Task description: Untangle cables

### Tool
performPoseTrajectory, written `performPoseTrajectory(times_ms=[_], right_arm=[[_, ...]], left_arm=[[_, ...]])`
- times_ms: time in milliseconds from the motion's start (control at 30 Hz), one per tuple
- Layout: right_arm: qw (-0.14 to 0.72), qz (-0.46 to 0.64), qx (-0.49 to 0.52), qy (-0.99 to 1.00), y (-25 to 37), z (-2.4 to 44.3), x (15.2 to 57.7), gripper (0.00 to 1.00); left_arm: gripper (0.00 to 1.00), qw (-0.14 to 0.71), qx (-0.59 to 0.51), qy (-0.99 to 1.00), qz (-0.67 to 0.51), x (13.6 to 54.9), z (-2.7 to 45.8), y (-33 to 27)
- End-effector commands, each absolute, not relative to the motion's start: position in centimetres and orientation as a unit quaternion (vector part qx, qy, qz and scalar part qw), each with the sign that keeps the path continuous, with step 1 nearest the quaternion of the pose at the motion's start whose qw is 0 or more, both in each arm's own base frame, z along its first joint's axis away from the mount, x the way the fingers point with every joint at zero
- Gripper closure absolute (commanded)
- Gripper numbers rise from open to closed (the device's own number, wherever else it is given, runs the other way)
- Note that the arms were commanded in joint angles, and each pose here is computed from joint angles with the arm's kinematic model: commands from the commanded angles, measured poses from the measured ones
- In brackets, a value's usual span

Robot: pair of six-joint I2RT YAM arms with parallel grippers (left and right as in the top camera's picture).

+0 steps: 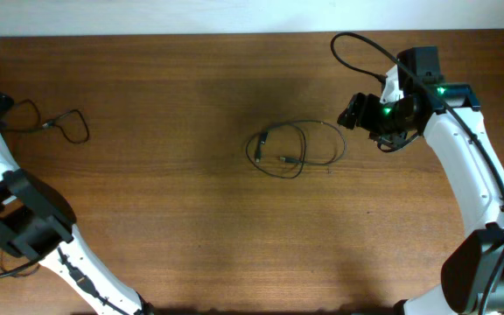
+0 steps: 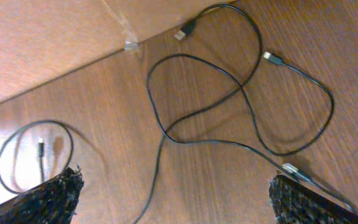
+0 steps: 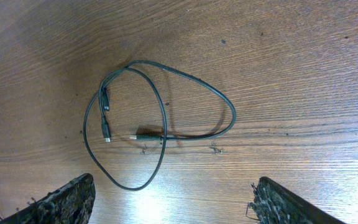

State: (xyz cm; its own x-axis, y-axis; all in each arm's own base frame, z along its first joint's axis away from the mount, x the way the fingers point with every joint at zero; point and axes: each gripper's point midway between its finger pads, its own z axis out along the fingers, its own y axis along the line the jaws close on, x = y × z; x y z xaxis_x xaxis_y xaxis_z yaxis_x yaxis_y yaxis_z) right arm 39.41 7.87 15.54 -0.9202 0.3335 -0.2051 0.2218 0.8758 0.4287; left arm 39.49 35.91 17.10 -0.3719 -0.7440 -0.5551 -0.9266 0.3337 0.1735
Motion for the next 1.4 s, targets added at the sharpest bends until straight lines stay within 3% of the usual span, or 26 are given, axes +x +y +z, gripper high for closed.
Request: performPoseTrajectory(times_ms=[0,133,267,500,667,933,1133,1200,1367], right_arm=[[0.134,0.196,0.142,0.961,7.9,15.1,39.3,0.17],[0.136,0.194,0.142,0.961,7.8,15.1,39.4,0.16],[0.137,0.193,0.132,0.963,7.8,15.1,39.3,0.16],[0.139,0.183,0.135,0.964,7.4,14.9,39.4,0.15],[0.135,0.181,0.126,0.966,7.4,14.8,39.1,0.15],[0.131,0.18,0.126,0.967,7.4,14.8,38.9,0.15],[0.124,0.179,0.127,0.968,7.4,14.7,38.6,0.15],[0.124,0.179,0.127,0.968,7.4,14.7,38.6,0.15],[0.124,0.179,0.127,0.968,7.4,14.7,38.6,0.15]], left_arm=[[0.01,0.199,-0.484,0.816,0.246,41.1,18.1,34.2],[0.01,0.244,-0.387,0.882,0.115,45.6,19.9,27.9],[0.0,0.269,-0.193,0.935,-0.131,49.7,22.6,13.3],[0.04,0.185,0.001,0.968,-0.167,49.1,19.1,-2.3],[0.08,0.135,0.152,0.966,-0.16,46.6,13.8,-12.8],[0.11,0.056,0.209,0.963,-0.163,40.9,7.9,-20.2],[0.12,0.102,0.192,0.972,-0.089,42.0,4.1,-20.8],[0.21,0.117,0.197,0.969,-0.091,42.3,3.3,-21.4],[0.27,0.135,0.198,0.969,-0.054,42.6,1.8,-20.6]])
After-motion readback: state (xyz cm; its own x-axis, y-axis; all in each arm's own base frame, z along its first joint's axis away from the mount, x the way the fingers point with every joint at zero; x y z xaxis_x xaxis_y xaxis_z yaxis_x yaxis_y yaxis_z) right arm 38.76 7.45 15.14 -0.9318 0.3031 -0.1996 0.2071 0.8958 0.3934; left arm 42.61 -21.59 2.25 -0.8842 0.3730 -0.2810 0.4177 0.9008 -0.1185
